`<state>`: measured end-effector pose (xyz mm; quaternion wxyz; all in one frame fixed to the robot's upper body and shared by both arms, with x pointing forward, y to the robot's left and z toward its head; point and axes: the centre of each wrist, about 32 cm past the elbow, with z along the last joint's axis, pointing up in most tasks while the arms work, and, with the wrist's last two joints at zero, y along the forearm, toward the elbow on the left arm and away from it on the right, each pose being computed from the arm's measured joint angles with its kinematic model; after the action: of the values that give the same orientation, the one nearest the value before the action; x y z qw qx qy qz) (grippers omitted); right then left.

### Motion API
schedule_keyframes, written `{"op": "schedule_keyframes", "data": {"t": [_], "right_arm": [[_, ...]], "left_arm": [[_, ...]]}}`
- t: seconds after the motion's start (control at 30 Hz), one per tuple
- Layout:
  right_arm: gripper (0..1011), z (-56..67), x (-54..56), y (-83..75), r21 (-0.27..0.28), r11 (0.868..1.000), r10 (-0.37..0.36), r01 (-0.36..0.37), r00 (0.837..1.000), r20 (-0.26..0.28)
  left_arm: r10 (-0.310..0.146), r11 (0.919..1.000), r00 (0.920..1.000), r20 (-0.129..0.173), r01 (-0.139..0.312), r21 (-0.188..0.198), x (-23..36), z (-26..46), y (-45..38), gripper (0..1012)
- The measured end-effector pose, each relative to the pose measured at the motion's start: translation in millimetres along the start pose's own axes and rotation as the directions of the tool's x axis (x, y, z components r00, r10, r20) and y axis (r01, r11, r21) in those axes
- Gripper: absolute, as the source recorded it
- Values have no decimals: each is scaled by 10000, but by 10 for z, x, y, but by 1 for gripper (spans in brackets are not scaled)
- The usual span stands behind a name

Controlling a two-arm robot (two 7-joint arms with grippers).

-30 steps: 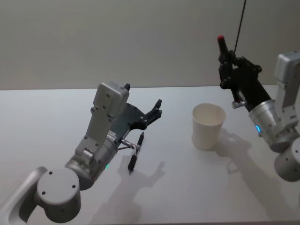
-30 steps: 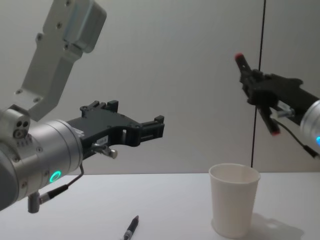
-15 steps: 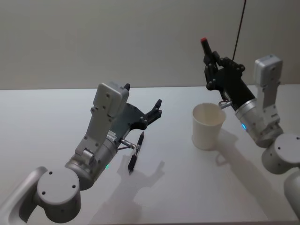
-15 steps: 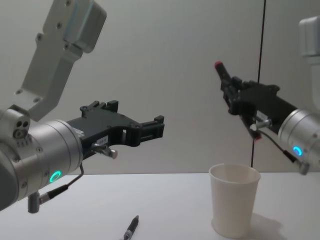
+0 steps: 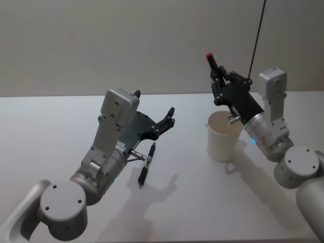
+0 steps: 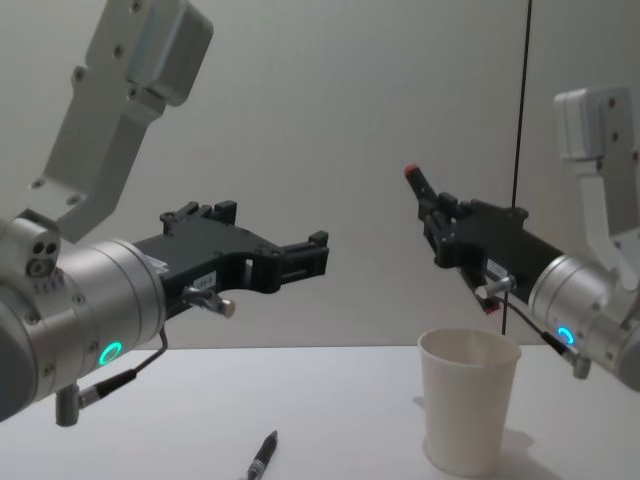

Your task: Place the pen into the pen holder.

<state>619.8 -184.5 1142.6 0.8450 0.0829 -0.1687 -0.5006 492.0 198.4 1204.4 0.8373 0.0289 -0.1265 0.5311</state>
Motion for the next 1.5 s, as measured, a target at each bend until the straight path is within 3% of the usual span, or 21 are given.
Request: {"op": "schedule_keyframes", "data": {"t": [0.4,0.67,0.73,0.8,0.97,1.17,1.33,1.5], "right_arm": [[203,-157,-20,45,-182,9997,186,-190,9996,-199],[427,-201,-29,66,-157,9994,289,-295,9990,-352],[528,-208,-33,72,-139,9994,312,-318,9986,-418],[548,-209,-33,75,-121,9994,315,-321,9985,-446],[748,-205,-39,83,-63,9994,344,-348,9980,-528],[910,-181,-47,92,62,9994,354,-351,9975,-614],[1001,-134,-51,97,166,9994,331,-320,9968,-732],[1001,-31,-47,107,326,9991,302,-275,9960,-846]], "left_arm": [[0,10000,10000,0,0,0,0,0,0,1004],[0,10000,10000,0,0,0,0,0,0,1004],[0,10000,10000,0,0,0,0,0,0,1004],[1,10000,10000,0,-1,0,0,0,0,1004],[0,10000,10000,0,0,0,0,0,0,1004],[0,10000,10000,0,0,1,0,0,0,1004],[0,10000,10000,0,0,1,0,0,0,1004],[0,10000,10000,0,0,0,0,0,0,1004]]}}
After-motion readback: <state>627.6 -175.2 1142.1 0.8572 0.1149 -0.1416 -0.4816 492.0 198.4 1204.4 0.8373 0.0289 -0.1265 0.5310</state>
